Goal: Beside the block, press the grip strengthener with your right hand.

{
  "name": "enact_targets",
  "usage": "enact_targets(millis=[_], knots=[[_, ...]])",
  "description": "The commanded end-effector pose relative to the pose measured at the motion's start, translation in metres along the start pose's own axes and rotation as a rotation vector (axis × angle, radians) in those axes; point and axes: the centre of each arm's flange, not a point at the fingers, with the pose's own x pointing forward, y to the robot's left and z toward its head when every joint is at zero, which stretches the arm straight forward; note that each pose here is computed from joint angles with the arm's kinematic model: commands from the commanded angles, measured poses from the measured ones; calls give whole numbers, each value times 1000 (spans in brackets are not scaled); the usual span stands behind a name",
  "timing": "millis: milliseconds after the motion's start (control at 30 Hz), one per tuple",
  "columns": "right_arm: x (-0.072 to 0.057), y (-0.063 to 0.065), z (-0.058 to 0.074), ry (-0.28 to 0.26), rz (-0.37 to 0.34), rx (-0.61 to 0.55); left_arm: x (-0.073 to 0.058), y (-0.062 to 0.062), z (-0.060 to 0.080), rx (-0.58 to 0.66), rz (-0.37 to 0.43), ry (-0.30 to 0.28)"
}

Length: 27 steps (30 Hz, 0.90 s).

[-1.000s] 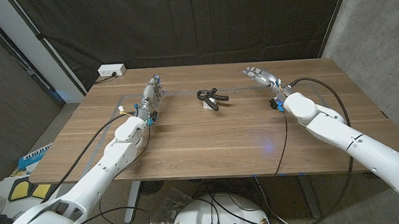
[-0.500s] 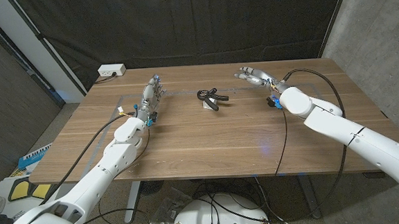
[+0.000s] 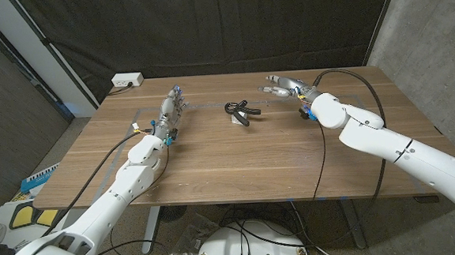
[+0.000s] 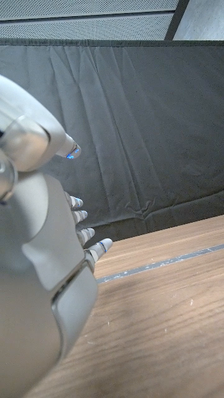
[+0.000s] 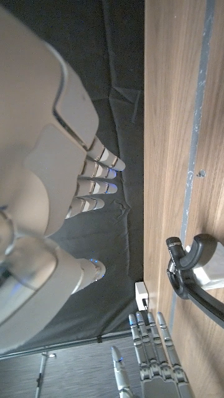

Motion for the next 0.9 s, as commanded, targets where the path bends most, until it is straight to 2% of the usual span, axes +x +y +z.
enact_targets(millis=[33, 433, 900], knots=[[-5, 1, 31, 48, 22, -159, -4, 3, 0, 3, -15, -3], [-2, 6, 57, 80, 49, -268, -7, 6, -1, -2, -23, -4], [9, 14, 81, 113, 148, -368, -6, 8, -3, -10, -23, -2]])
